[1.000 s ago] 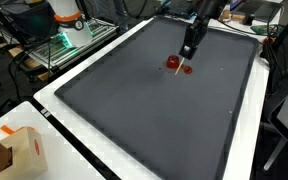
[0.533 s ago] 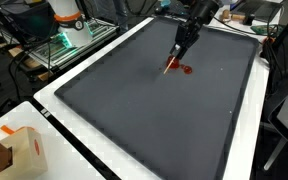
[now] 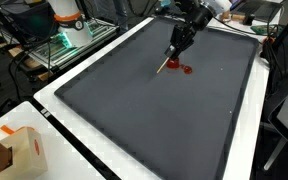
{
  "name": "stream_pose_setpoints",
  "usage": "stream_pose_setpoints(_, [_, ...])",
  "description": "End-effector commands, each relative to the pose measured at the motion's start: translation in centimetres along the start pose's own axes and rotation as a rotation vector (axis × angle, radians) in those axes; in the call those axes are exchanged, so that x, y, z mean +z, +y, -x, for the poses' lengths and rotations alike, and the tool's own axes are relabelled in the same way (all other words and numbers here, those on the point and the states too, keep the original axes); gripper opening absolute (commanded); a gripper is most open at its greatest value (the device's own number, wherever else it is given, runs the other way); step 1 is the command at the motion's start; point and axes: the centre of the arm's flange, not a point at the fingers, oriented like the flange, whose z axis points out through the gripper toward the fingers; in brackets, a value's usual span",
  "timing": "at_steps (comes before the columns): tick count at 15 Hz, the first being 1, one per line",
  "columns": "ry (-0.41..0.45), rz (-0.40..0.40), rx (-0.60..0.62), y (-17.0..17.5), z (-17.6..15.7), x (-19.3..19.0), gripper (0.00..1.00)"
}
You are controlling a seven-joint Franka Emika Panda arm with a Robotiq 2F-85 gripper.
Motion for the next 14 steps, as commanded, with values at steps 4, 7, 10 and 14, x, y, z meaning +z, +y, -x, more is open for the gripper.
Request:
stream_pose_setpoints(4, [0.021, 0.098, 0.049, -2.8, -0.1, -0.2, 0.03])
stream_pose_setpoints(7, [0.027, 0.118, 0.052, -3.7, -0.1, -0.2, 0.03])
stream_pose_setpoints(10, [0.025, 0.139, 0.052, -4.4, -0.2, -0.1, 0.03])
stream_pose_setpoints(14, [0.018, 0.158, 0.050, -5.0, -0.4, 0.2, 0.03])
